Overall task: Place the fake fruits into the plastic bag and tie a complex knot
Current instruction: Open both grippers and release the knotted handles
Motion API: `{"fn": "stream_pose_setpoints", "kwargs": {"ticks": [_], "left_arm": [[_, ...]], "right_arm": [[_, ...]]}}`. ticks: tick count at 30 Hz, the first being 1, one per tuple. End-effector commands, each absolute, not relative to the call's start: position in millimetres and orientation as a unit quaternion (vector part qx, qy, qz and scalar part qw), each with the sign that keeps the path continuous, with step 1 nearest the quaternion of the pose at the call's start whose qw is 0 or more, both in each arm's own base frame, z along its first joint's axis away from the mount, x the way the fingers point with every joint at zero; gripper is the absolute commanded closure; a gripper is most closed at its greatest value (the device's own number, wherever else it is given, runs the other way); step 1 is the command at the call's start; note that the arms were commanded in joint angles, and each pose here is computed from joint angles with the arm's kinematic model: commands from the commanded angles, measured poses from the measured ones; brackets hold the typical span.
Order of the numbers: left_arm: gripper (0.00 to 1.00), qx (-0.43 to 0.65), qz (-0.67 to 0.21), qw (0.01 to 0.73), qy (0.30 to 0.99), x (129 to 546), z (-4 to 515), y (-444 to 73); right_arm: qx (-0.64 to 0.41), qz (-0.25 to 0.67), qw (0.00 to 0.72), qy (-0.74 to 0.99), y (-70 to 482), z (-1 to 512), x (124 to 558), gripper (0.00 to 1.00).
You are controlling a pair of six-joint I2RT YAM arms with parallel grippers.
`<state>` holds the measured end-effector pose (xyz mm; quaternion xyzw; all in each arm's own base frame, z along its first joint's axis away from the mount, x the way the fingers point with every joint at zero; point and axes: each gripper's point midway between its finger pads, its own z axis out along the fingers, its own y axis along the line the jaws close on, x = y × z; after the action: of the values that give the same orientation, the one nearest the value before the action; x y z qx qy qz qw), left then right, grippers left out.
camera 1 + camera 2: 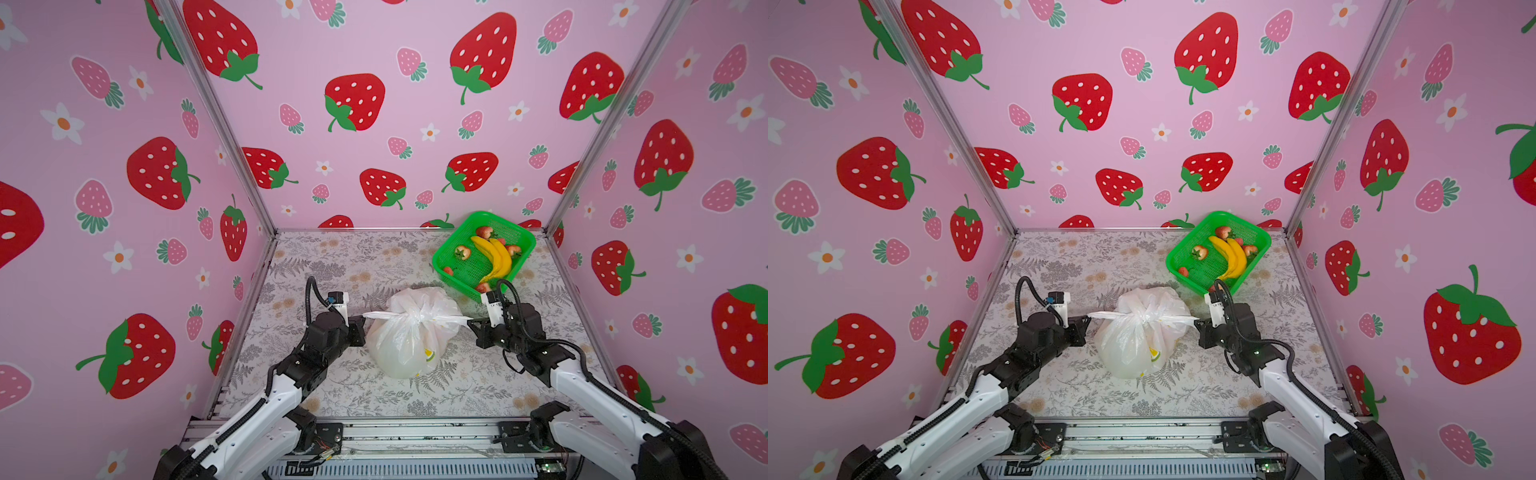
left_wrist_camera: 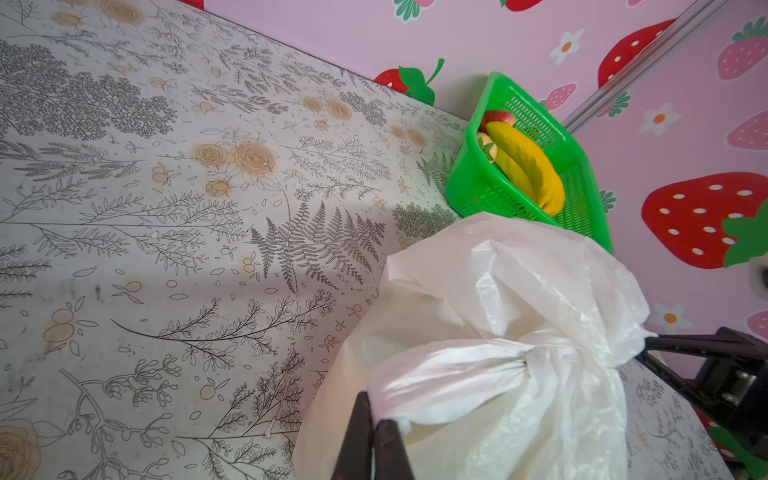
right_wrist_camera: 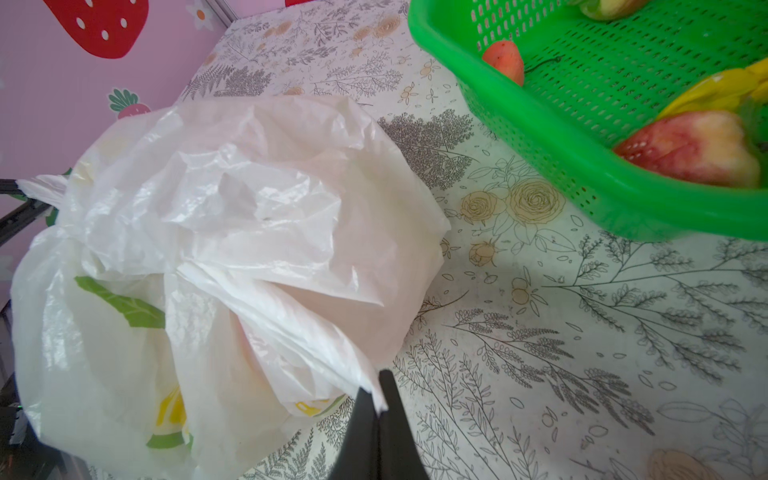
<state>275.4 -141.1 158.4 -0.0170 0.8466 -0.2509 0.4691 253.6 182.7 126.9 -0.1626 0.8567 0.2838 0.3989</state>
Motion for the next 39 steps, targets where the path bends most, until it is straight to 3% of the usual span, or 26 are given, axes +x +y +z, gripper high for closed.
{"fn": "stream_pose_setpoints", "kwargs": {"ticks": [1,3,5,7,12,14,19,25,31,39], "left_arm": [[0.81,-0.054,-0.227,0.524,0.819,286,182,-118],[0.62,-0.051,-0.235,0.536,0.809,282,189,-117],[0.45,-0.056,-0.228,0.546,0.804,279,193,-111],[0.36,-0.069,-0.212,0.556,0.801,276,196,-101],[0.2,-0.109,-0.186,0.588,0.78,270,205,-77],[0.15,-0.12,-0.177,0.598,0.772,269,209,-69],[0.04,-0.141,-0.146,0.615,0.762,273,217,-53],[0.01,-0.176,-0.024,0.623,0.761,290,204,-10],[0.01,-0.154,0.1,0.596,0.781,313,188,20],[0.01,-0.103,0.085,0.555,0.821,355,137,24]], "right_arm": [[-0.14,0.259,0.442,0.847,165,145,265,0.87],[-0.149,0.263,0.462,0.834,167,161,265,0.71],[-0.152,0.255,0.485,0.822,164,179,267,0.61],[-0.148,0.24,0.511,0.812,157,196,270,0.55],[-0.112,0.17,0.567,0.798,130,226,282,0.45],[-0.084,0.135,0.585,0.795,116,229,290,0.29],[0.005,0.048,0.621,0.782,75,224,304,0.0],[0.082,-0.043,0.656,0.749,36,210,312,0.0],[0.071,-0.123,0.642,0.754,15,176,321,0.0],[0.029,-0.123,0.636,0.761,14,138,334,0.0]]}}
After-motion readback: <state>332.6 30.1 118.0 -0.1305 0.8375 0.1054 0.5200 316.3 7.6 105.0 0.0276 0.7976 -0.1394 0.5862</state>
